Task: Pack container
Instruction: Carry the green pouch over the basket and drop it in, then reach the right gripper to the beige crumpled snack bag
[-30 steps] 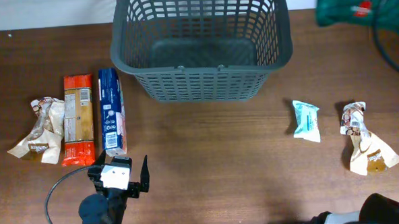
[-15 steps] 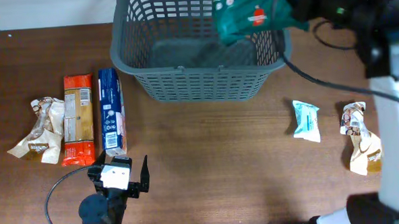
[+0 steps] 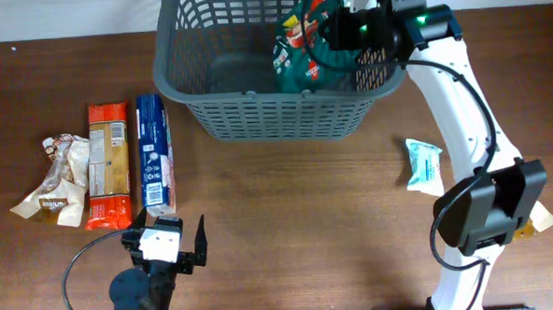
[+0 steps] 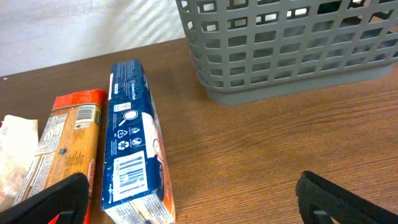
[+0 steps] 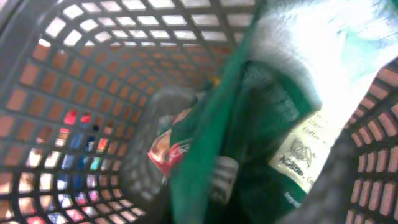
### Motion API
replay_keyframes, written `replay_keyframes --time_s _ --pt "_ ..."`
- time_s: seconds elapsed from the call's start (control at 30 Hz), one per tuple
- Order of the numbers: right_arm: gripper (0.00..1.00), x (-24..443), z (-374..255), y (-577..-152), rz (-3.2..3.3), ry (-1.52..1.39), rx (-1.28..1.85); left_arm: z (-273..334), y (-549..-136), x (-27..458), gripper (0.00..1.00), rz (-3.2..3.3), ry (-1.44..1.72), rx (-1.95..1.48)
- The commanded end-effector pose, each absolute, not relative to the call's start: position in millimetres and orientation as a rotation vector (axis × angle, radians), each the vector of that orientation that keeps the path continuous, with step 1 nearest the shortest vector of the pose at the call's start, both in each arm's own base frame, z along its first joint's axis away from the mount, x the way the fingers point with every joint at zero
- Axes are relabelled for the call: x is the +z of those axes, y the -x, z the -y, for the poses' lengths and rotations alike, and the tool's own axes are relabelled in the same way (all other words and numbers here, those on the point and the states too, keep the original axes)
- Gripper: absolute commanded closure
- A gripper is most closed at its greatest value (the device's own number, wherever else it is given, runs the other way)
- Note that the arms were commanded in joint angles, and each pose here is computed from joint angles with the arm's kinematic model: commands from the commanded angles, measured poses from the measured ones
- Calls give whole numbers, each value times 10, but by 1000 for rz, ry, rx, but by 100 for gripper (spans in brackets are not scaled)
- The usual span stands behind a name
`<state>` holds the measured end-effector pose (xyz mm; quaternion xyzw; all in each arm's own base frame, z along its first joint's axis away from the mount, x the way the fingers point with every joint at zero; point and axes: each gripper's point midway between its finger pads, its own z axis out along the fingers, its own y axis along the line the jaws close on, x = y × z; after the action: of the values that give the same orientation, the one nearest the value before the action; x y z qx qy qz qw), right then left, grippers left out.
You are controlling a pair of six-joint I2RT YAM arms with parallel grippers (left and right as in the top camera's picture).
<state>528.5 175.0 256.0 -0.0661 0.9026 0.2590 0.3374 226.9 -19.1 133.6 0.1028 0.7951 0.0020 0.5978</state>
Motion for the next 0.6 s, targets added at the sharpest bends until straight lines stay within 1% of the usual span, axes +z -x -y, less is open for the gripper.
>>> replay_keyframes --time_s 0.0,0.1,0.17,0.2,0.23,0.27,0.33,0.4,0.43,0.47,0.5,0.57 --pt "69 2892 -1667 -5257 -2287 190 566 171 -2270 1324 1 -1846 -229 11" --pt "59 3044 -1621 -5196 -2264 186 564 171 -2270 1325 1 -1846 -229 11" --pt "54 3322 -1552 -5117 -2211 182 559 171 -2270 1324 1 -1846 -229 11" --pt "50 3627 -1464 -5002 -2161 173 538 171 -2270 1324 1 -1846 -229 11" --pt "49 3778 -1398 -4932 -2140 161 510 171 -2270 1325 1 -1846 -229 11" --pt "47 3976 -1296 -4821 -2114 158 456 171 -2270 1325 1 -1846 -229 11" --pt "43 4213 -1095 -4656 -2088 154 325 171 -2270 1324 1 -1846 -229 11" --pt "39 4542 -640 -4371 -2054 78 67 171 -2270 1325 1 -1846 -229 11" --pt "39 4761 -289 -4198 -2005 -18 -35 171 -2270 1325 1 -1846 -229 11" --pt "37 4832 -53 -4121 -1988 -61 -114 171 -2270 1324 1 -1846 -229 11" --pt "34 4868 227 -4041 -1978 -120 -192 171 -2270 1325 1 -1846 -229 11" --pt "23 4747 725 -3942 -2005 -236 -276 171 -2270 1324 1 -1846 -229 11"
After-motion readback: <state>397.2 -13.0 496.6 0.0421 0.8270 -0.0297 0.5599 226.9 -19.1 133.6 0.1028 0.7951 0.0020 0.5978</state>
